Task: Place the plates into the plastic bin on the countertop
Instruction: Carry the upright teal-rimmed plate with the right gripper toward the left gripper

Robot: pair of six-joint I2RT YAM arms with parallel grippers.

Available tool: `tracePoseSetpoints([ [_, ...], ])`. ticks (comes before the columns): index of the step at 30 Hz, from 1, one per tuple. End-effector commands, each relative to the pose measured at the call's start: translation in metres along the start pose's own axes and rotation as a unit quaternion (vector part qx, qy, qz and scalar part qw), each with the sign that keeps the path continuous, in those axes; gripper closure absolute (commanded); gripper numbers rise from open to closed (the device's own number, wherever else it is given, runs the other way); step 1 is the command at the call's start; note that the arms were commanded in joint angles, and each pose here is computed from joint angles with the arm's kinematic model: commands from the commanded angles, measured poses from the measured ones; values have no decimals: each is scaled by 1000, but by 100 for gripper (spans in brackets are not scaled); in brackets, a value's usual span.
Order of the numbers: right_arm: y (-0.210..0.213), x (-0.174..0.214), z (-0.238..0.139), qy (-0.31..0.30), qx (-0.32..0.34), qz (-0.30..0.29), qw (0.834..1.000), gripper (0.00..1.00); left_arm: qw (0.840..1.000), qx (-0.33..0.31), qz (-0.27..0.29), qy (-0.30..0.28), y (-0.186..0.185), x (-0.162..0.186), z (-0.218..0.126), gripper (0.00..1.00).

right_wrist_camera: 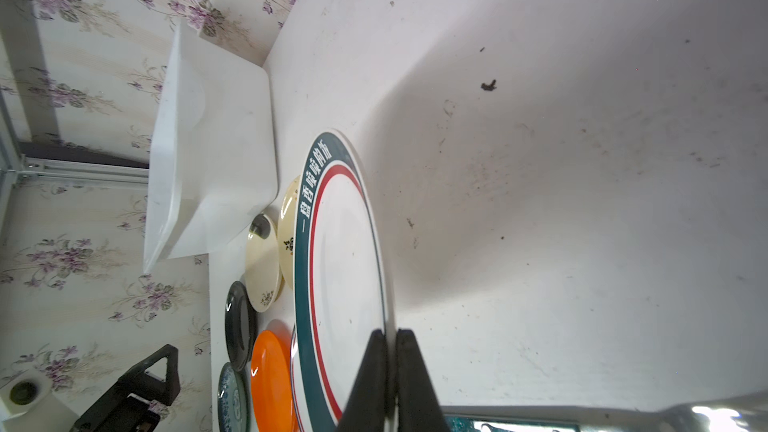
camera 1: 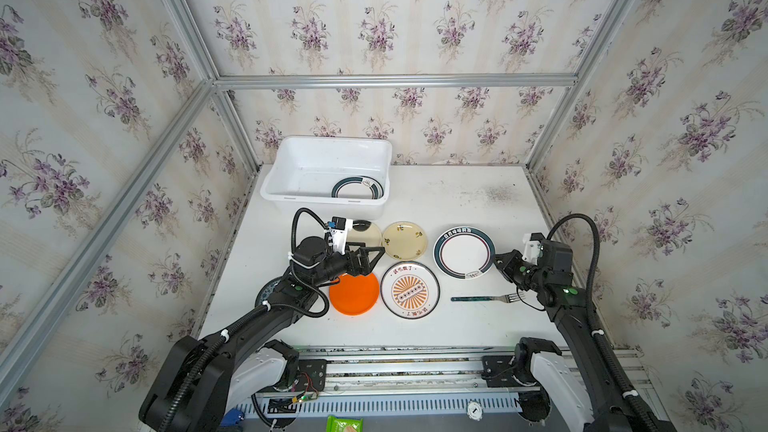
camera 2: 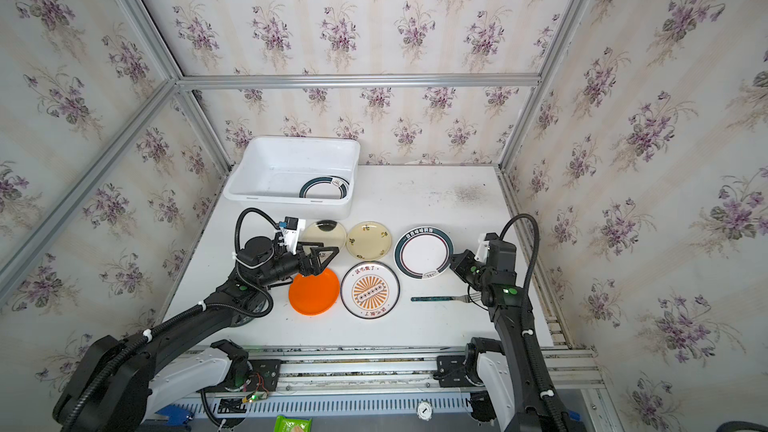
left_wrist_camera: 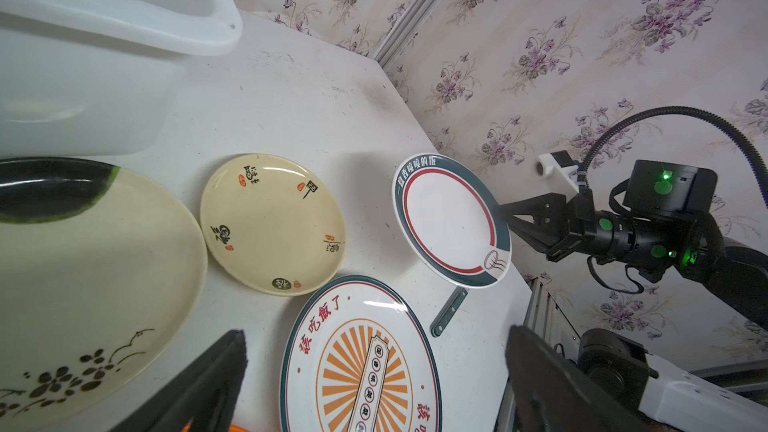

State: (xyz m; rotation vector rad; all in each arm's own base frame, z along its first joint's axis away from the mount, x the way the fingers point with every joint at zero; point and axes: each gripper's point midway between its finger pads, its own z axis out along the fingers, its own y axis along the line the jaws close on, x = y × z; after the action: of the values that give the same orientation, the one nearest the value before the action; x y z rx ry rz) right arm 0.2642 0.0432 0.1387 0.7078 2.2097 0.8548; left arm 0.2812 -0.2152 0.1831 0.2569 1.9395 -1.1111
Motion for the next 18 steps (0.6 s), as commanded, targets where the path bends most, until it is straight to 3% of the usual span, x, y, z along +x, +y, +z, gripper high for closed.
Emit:
tracePoseSetpoints([
  [1,33,-14,-5,-17,-66,-9,998,100,1000,16,17,-7,-8,-7,0,0],
  [18,63,-13,-13,-19,-112,-10,993,100,1000,28,-3,10,-9,-3,6,0],
])
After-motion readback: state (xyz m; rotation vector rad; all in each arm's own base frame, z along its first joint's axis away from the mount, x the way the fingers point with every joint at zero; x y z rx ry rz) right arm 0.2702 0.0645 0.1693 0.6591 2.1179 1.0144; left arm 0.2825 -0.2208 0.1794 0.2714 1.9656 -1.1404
